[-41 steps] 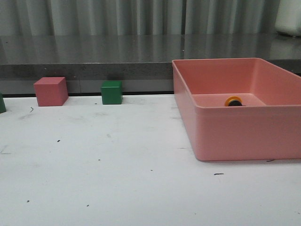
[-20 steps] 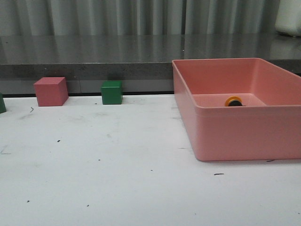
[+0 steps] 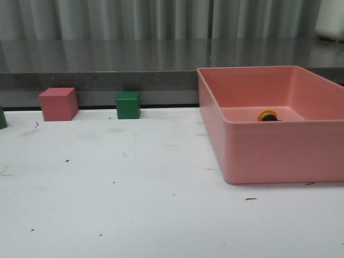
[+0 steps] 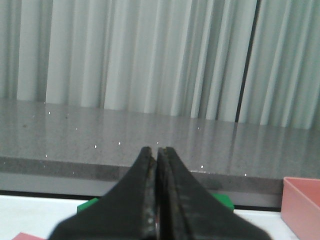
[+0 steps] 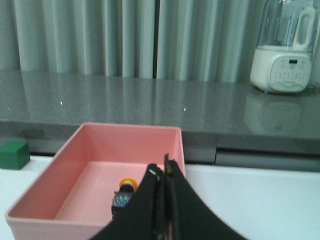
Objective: Place and stand button with both arms
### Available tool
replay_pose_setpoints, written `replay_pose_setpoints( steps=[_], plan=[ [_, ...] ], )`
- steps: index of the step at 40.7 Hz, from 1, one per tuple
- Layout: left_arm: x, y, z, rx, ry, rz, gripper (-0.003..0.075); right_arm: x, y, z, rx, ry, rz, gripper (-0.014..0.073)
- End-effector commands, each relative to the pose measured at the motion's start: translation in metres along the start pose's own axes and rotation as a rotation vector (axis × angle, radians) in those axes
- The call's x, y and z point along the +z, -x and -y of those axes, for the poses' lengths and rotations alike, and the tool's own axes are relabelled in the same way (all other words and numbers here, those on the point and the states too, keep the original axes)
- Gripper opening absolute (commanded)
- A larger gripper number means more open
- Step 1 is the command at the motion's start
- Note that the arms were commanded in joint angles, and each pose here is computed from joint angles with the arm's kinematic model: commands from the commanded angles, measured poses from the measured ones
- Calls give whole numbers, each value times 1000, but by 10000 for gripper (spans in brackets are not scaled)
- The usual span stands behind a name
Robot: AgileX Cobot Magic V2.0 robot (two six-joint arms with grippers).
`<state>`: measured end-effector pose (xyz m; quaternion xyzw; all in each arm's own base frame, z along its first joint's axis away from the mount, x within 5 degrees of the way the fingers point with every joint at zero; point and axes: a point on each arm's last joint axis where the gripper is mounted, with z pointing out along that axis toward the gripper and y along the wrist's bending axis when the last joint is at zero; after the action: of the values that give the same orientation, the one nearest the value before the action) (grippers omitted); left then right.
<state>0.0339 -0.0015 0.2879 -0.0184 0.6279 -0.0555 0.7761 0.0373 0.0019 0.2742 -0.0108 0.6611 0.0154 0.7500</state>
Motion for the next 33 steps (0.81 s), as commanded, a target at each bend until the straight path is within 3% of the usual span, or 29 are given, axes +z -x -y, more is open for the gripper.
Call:
replay_pose_setpoints(
  steps=[1, 8, 14, 23, 33],
  plan=[
    [-7, 47, 5, -16, -8, 66, -20, -4, 42, 0, -7, 4, 60, -117],
    [0, 88, 9, -11, 4, -52, -20, 6, 82, -1, -8, 11, -55, -117],
    [16, 103, 11, -11, 14, -159, -20, 24, 93, -2, -8, 15, -193, -117],
    [42, 87, 9, -11, 30, -305, -20, 55, 74, -1, -6, 18, -405, -117],
    [57, 65, 7, -12, 41, -406, -20, 79, 58, -1, -4, 18, -534, -117]
  ],
)
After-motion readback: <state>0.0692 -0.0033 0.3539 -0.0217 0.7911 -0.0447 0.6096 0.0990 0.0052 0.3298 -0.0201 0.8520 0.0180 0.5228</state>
